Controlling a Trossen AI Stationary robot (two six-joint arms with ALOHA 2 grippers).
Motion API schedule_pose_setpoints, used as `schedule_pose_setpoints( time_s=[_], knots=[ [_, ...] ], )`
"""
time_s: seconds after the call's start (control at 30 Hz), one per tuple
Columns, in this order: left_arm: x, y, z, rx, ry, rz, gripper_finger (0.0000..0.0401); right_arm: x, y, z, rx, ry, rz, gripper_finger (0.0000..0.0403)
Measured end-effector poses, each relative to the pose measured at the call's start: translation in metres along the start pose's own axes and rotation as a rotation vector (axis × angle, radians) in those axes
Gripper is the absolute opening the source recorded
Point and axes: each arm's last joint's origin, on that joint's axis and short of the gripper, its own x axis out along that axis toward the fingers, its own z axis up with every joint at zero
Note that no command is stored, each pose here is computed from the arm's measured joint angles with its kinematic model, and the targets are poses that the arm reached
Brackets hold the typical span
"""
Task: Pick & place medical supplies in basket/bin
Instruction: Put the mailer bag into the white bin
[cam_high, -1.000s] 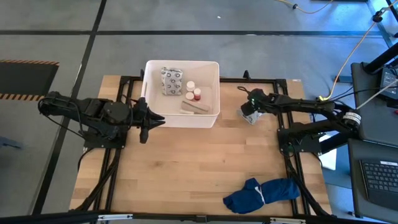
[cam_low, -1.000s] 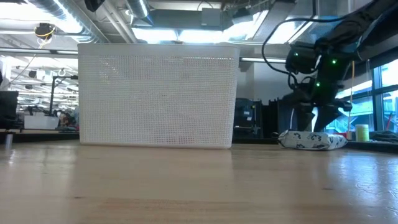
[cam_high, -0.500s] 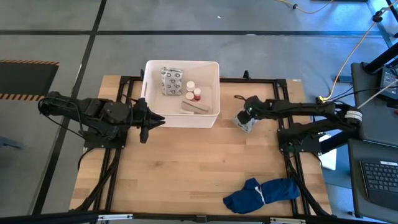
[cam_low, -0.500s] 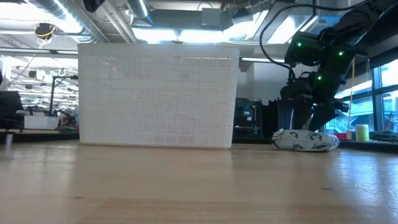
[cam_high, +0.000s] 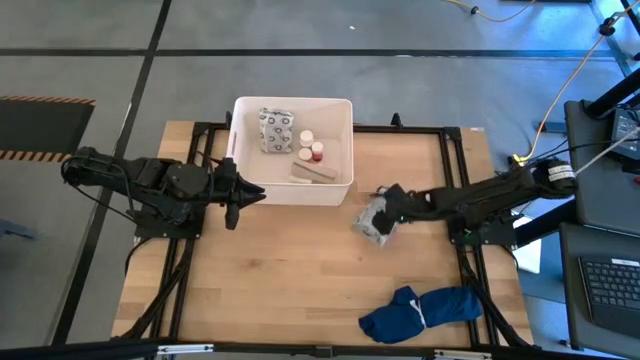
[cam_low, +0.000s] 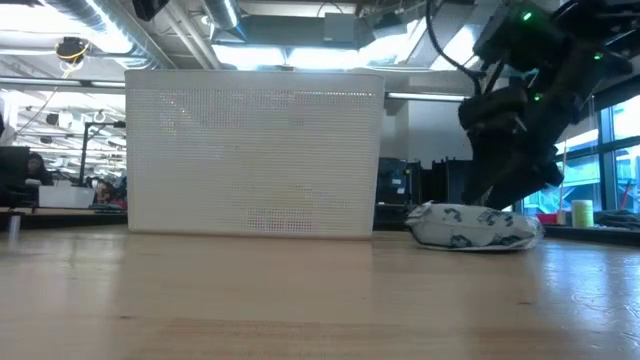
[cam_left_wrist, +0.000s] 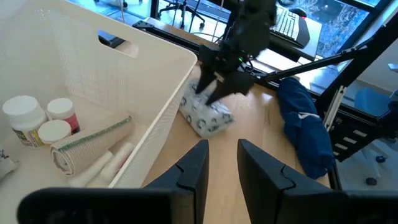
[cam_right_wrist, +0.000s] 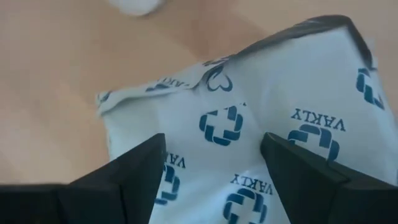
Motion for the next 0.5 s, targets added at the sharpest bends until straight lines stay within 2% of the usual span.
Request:
schedule_pose_setpoints(
  time_s=[0.13,0.3,0.4,0.5],
  knots=[
    [0.000,0.000,0.000,-0.006,0.000,0.000,0.0079,0.009,0.023,-0.017,-0.042,-0.049,0.055,0.0273],
    [0.000,0.000,0.000,-0.044,0.006,-0.011,0.0077,0.020,0.052,-0.035,-0.067,-0.122,0.211,0.0273],
    [0.002,-0.002,-0.001,-0.047,0.034,-0.048,0.0079,0.025,0.072,-0.039,-0.091,-0.120,0.234,0.0269],
    [0.009,-0.008,-0.006,-0.005,0.097,-0.109,0.0078,0.032,0.097,-0.041,-0.164,-0.118,0.244,0.0260]
  ],
)
